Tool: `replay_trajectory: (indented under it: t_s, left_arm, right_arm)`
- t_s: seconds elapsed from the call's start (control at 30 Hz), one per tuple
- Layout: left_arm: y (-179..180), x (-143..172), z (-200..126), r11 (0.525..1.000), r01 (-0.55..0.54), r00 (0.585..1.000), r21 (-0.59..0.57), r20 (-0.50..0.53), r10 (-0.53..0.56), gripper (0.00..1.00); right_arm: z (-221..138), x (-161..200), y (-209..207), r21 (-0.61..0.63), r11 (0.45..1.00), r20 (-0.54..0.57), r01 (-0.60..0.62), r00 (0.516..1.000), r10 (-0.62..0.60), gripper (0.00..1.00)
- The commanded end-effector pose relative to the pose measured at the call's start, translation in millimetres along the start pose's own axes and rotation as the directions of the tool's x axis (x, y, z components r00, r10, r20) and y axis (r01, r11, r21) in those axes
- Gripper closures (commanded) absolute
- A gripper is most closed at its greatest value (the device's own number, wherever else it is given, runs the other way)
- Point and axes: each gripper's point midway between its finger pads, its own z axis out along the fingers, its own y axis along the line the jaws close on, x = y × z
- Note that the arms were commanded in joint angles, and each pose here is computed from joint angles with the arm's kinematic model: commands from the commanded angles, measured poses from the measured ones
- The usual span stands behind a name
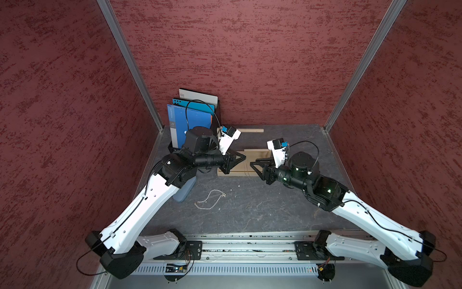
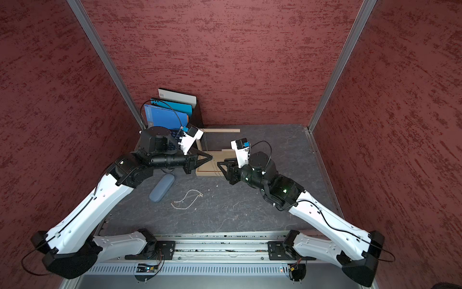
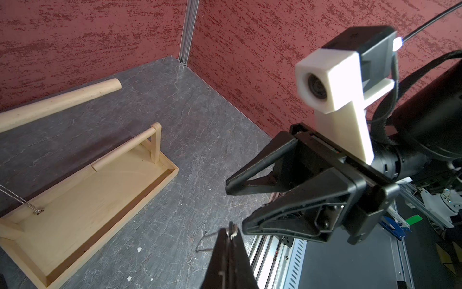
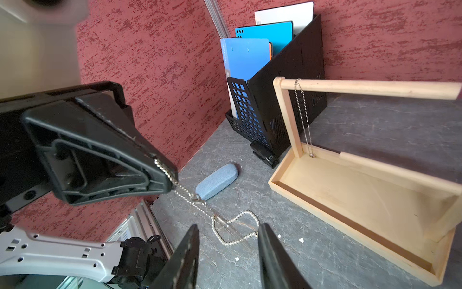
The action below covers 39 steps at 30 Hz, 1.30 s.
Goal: Hang the necklace on the jewelry display stand
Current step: Pick up the necklace from the center of the board.
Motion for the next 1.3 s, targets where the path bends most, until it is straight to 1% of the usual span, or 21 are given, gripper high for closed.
replay_trajectory:
  t_s: [0.0, 0.13, 0.37, 0.53, 0.63, 0.7, 0.87, 0.97, 1.0, 1.13, 1.2, 1.27]
  left_arm:
    - [-3.0, -8.2, -5.6, 1.0, 0.001, 0.999, 0.004, 0.036, -0.001, 1.0]
    - [-2.9, -8.9, -5.2, 1.0, 0.005, 0.999, 0.006, 0.038, -0.005, 1.0]
    - [-5.5, -9.1, -7.3, 1.0, 0.002, 0.999, 0.015, 0.045, -0.003, 1.0]
    - [-6.1, -9.8, -7.3, 1.0, 0.004, 0.999, 0.019, 0.048, -0.005, 1.0]
    - [-6.6, -10.9, -7.1, 1.0, 0.004, 0.999, 0.022, 0.052, -0.005, 1.0]
    - [-7.8, -11.8, -7.5, 1.0, 0.002, 0.999, 0.028, 0.054, -0.003, 1.0]
    - [-7.8, -10.6, -8.8, 1.0, 0.001, 0.999, 0.026, 0.052, -0.002, 1.0]
    - [-5.9, -8.1, -8.8, 1.0, 0.002, 0.999, 0.022, 0.047, -0.003, 1.0]
    - [-4.9, -6.8, -8.3, 1.0, 0.006, 0.999, 0.02, 0.045, -0.007, 1.0]
    - [-1.9, -2.3, -6.5, 1.0, 0.014, 0.999, 0.016, 0.035, -0.014, 1.0]
    - [-0.4, -0.2, -5.7, 1.0, 0.018, 0.999, 0.014, 0.031, -0.018, 1.0]
    - [1.3, 3.2, -4.4, 1.0, 0.022, 0.999, 0.01, 0.024, -0.022, 1.0]
  right_arm:
    - [6.0, -5.0, 13.3, -0.062, 0.998, 0.007, -0.013, 1.0, 0.014, 0.59]
    - [11.3, -3.4, 15.6, -0.077, 0.997, -0.003, -0.01, 1.0, 0.01, 0.59]
    - [16.9, -4.2, 10.3, -0.051, 0.999, 0.005, 0.004, 1.0, -0.004, 0.61]
    - [25.4, -5.2, 17.1, -0.082, 0.997, -0.009, 0.011, 1.0, -0.012, 0.62]
    - [30.3, -3.5, 15.5, -0.075, 0.997, -0.018, 0.013, 1.0, -0.014, 0.63]
    - [32.1, -3.7, 13.7, -0.068, 0.998, -0.015, 0.017, 1.0, -0.018, 0.67]
    - [33.8, -7.0, 10.5, -0.048, 0.999, 0.001, 0.02, 1.0, -0.02, 0.9]
    - [32.8, -8.6, 8.8, -0.037, 0.999, 0.008, 0.016, 1.0, -0.015, 0.98]
    - [31.7, -9.4, 8.6, -0.033, 0.999, 0.011, 0.014, 1.0, -0.013, 1.0]
    - [25.6, -13.7, 3.3, 0.006, 1.0, 0.025, 0.02, 0.999, -0.02, 1.0]
    - [20.3, -18.4, -2.9, 0.053, 0.998, 0.035, 0.027, 0.999, -0.029, 1.0]
    - [14.5, -22.5, -14.2, 0.128, 0.991, 0.039, 0.04, 0.998, -0.045, 1.0]
